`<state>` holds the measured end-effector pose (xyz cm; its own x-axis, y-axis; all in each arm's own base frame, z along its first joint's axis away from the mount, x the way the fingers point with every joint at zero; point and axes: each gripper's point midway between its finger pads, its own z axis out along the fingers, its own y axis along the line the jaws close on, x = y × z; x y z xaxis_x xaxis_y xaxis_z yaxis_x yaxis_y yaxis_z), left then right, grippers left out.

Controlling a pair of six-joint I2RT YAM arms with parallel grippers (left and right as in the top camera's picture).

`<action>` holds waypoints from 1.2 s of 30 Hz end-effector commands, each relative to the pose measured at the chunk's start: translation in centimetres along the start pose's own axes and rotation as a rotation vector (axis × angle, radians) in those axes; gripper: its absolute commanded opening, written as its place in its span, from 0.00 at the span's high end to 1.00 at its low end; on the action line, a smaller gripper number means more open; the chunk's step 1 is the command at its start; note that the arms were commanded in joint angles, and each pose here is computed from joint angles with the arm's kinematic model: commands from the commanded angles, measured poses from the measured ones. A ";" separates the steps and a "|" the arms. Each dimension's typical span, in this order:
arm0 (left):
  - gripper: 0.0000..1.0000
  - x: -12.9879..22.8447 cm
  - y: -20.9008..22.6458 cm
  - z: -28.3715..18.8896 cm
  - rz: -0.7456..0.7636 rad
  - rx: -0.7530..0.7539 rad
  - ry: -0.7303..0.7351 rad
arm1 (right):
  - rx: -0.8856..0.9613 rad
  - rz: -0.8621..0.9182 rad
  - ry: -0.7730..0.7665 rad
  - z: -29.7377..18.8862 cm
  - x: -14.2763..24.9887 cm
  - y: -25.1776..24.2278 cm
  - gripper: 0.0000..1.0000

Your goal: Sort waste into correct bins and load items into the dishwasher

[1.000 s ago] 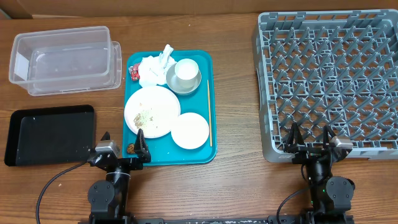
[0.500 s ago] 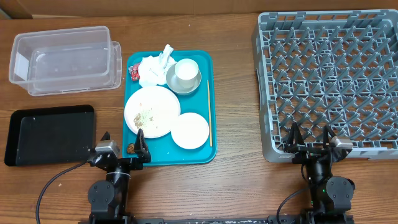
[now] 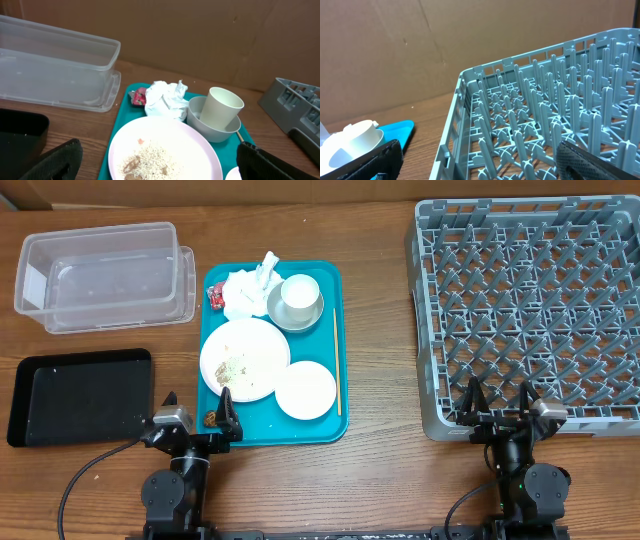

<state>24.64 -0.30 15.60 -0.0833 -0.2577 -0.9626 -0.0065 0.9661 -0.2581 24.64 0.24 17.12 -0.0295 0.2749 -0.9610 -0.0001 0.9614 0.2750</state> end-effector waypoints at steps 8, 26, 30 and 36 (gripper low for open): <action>0.00 0.0 0.1 0.0 0.015 -0.008 -0.008 | -0.003 -0.007 -0.005 0.0 0.1 0.0 0.00; 0.00 -1.4 -7.9 -1.9 -0.780 0.447 0.158 | -0.002 -0.007 -0.006 0.0 0.1 0.0 0.00; 0.00 -4.9 -10.0 -3.5 -0.719 0.610 0.059 | -0.003 -0.007 -0.005 0.0 0.1 0.0 0.00; 0.00 -6.8 -10.5 -4.2 -0.670 0.631 0.021 | -0.003 -0.007 -0.006 0.0 0.1 0.0 0.00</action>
<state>22.01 -7.97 23.43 -0.2637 -0.7717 -0.5788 0.4403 0.4376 -0.7840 24.64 0.23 17.12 -0.0294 0.2745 -0.9611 0.0003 0.9616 0.2746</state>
